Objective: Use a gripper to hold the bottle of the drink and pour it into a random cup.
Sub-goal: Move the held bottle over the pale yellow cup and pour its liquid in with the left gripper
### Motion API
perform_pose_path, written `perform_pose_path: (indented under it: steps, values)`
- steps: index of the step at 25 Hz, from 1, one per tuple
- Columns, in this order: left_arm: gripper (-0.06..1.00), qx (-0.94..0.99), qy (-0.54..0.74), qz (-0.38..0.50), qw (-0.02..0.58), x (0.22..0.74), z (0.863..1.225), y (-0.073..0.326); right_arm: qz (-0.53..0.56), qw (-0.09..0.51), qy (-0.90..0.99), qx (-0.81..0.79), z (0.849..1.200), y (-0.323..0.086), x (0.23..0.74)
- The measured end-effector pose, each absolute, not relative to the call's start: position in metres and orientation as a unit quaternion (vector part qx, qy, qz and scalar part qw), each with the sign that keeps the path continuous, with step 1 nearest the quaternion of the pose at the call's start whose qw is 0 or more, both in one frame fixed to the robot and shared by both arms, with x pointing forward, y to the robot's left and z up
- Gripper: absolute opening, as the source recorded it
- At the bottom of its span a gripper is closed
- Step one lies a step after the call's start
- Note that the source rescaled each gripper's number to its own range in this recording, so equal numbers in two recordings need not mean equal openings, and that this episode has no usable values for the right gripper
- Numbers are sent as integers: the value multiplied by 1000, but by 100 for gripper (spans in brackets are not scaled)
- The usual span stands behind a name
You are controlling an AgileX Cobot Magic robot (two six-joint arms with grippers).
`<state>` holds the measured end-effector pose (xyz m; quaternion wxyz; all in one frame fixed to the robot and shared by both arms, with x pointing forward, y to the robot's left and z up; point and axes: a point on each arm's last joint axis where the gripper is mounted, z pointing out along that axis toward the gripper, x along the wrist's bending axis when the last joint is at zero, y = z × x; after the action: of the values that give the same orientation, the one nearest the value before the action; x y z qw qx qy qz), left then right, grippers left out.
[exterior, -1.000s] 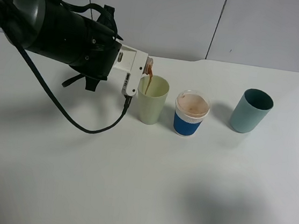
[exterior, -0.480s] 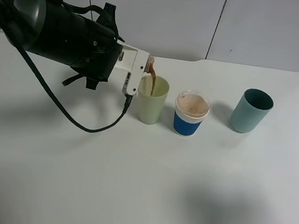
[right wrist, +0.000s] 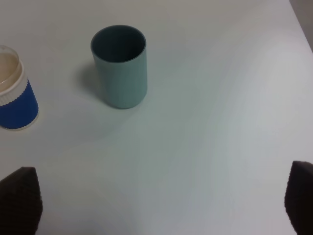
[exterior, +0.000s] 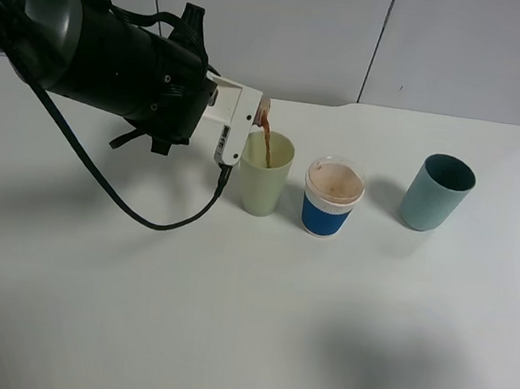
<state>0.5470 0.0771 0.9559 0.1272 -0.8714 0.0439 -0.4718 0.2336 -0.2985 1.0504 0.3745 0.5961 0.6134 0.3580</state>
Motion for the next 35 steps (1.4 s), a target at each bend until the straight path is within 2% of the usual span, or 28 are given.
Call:
perform_pose_path:
  steps: [35]
  values:
    - [1, -866, 36, -478, 144, 535, 954, 86, 358, 375, 613, 596, 1050, -299, 234]
